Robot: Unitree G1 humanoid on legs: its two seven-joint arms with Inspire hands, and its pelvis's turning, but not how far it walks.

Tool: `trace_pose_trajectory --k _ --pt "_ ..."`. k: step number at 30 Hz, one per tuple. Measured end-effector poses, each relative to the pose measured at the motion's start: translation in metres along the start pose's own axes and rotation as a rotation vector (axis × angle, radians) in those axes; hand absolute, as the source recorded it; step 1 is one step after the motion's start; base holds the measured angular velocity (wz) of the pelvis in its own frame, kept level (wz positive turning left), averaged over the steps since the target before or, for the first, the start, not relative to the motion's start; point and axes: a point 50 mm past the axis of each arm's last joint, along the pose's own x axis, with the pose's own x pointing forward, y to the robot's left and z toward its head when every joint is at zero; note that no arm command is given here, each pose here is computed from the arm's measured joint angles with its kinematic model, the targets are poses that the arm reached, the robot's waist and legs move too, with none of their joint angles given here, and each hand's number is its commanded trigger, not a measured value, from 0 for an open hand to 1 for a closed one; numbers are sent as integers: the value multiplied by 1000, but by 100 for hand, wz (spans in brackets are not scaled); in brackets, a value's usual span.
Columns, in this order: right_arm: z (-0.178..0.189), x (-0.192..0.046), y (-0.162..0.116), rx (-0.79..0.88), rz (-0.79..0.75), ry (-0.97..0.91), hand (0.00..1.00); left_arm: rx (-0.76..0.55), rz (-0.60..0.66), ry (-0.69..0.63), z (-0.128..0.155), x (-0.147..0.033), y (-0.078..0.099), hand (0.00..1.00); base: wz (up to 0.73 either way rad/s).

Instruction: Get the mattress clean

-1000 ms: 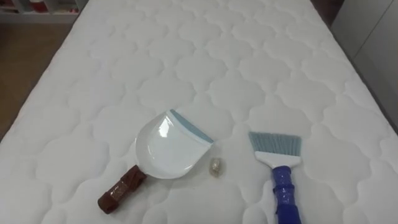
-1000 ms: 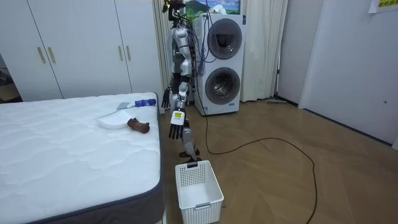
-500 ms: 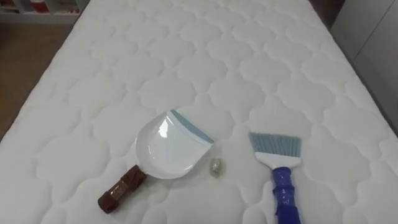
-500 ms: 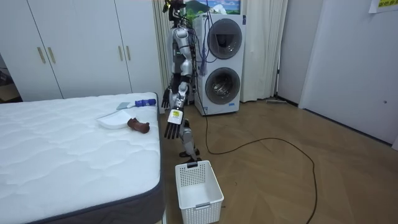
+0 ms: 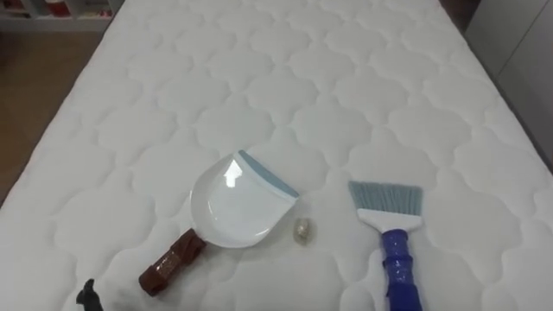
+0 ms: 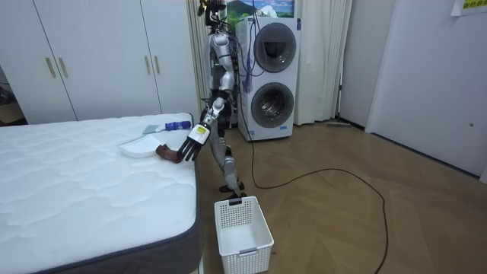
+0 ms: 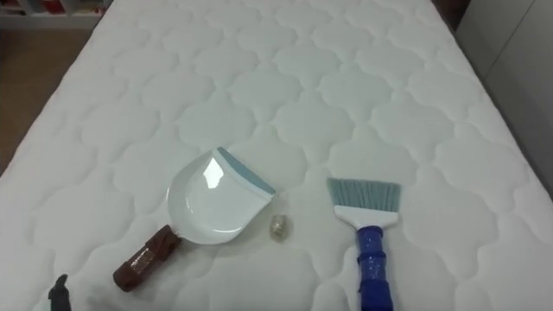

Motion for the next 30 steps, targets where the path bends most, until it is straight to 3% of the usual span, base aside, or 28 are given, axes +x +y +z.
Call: trace_pose_trajectory --k 9,15,23,30 --pt "8 1 -1 -32 2 -39 0 -64 106 -194 48 14 10 0 0" --pt "9 1 -1 -33 11 -41 0 -69 101 -223 55 15 8 0 -1" --pt "17 3 0 -24 22 -56 0 -18 17 -259 58 7 -11 0 0" --pt "25 5 -8 -34 5 -49 0 11 -29 -249 68 16 -23 0 -7"
